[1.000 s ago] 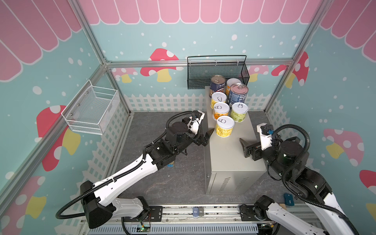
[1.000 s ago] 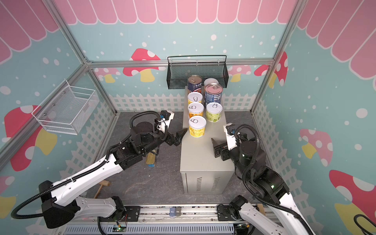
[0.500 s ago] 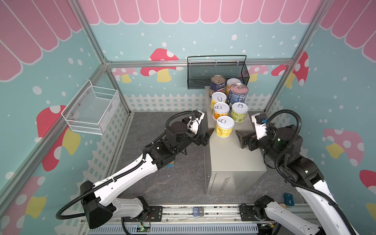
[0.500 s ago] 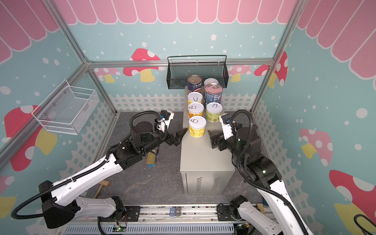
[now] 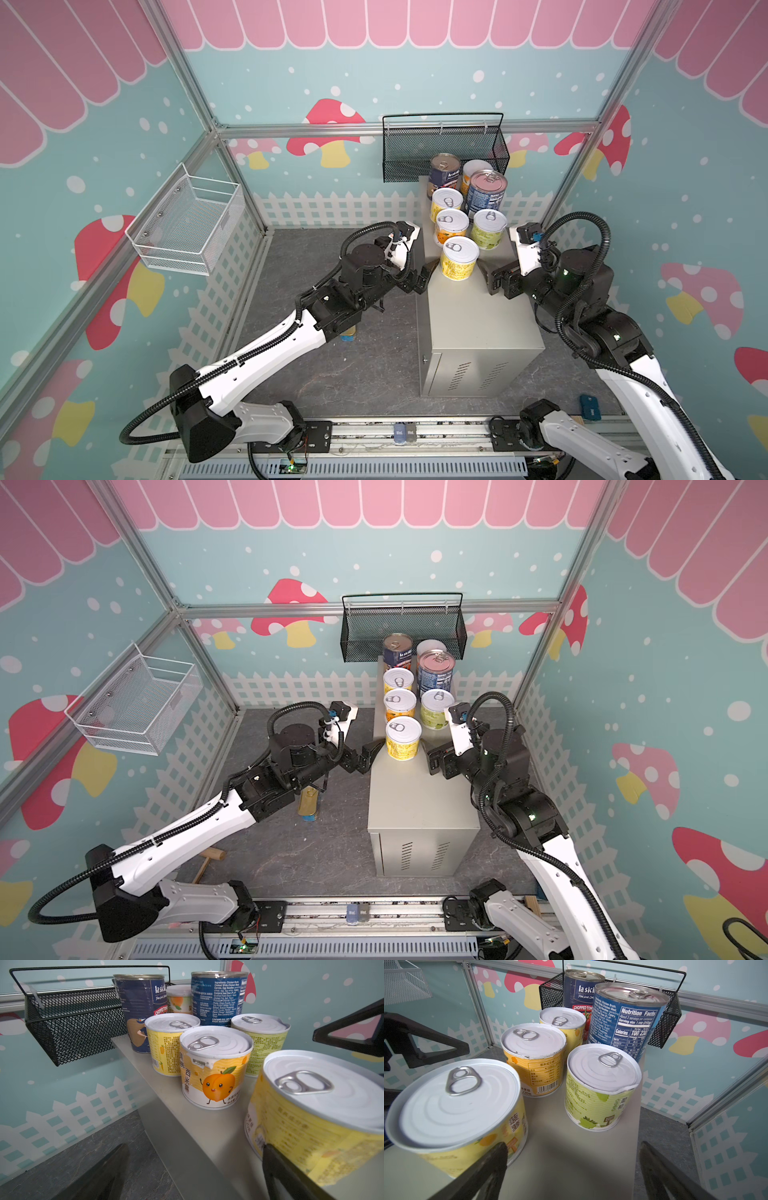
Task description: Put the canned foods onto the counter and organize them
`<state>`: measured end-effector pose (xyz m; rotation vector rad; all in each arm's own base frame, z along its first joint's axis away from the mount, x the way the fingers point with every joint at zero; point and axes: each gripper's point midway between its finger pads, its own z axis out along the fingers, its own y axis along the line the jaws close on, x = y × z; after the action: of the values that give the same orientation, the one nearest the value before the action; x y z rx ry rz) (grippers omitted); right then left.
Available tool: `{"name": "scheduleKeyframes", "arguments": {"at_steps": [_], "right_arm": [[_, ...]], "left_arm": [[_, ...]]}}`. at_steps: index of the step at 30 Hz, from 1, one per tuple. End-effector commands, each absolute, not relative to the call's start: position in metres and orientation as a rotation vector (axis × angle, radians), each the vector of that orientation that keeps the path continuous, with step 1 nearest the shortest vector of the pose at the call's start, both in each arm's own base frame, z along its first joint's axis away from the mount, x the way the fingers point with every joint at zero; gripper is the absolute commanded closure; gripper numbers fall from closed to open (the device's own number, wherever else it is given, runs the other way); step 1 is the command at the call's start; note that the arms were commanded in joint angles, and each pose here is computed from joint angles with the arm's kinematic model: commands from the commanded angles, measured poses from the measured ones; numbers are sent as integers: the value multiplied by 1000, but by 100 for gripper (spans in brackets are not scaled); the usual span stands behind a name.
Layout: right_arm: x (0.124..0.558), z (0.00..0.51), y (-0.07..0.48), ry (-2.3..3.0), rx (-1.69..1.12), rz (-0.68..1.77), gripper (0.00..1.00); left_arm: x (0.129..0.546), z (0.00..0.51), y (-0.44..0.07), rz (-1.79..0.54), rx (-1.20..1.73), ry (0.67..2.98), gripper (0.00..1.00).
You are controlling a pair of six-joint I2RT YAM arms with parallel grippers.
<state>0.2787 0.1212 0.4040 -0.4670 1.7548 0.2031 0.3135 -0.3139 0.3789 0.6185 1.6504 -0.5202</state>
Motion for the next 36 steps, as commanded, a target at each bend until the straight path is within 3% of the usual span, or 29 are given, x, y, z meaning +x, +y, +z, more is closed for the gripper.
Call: {"name": "scheduleKeyframes", "arguments": {"at_steps": [1,36], "right_arm": [[278,418,124,1702,-487,213,1],[281,408,130,1709,-512,237,1]], "left_arm": [[315,355,-318,-491,680,1716,1],[315,352,-315,-487,673,1728,1]]}}
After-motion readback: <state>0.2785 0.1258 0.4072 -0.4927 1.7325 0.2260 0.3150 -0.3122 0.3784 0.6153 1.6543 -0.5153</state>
